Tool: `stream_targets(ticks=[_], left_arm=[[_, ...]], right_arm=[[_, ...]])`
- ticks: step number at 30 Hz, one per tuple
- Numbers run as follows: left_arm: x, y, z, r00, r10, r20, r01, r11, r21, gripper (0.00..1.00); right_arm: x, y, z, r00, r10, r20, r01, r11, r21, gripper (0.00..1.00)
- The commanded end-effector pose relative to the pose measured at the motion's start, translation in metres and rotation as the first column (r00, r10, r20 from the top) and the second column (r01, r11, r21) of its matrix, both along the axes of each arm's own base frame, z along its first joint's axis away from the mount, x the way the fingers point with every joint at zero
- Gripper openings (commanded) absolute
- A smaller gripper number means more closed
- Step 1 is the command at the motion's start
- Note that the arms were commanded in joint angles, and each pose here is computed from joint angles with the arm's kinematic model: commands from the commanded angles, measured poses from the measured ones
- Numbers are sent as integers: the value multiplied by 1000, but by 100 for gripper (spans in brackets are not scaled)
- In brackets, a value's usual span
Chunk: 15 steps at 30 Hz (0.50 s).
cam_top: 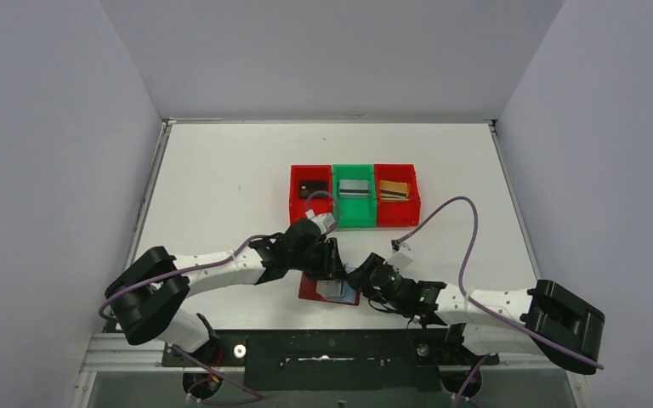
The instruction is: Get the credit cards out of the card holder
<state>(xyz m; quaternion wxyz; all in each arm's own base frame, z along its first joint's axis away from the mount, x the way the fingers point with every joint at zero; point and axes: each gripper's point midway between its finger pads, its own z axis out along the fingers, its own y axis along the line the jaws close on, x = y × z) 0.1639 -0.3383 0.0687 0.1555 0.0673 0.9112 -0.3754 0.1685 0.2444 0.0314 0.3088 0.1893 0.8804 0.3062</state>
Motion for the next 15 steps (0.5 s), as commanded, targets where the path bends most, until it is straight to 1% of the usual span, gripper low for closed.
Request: stream_targets(ticks=[1,6,9,15], left_arm=[[14,16,9,993,95,72,-97,995,26,39],[18,39,2,984,158,80,-164,984,71,39],[18,53,-4,979,189,79,-196,976,90,39],[26,77,3,958,262,120,-276,953,123,39]], right_arm=[[6,-11,6,998,-57,9,57,998,-22,47],[7,-18,12,997,-82,3,82,991,-107,47],[10,-18,19,996,-84,13,85,989,-123,47],[12,-22,29,994,-103,30,106,982,-155,47]])
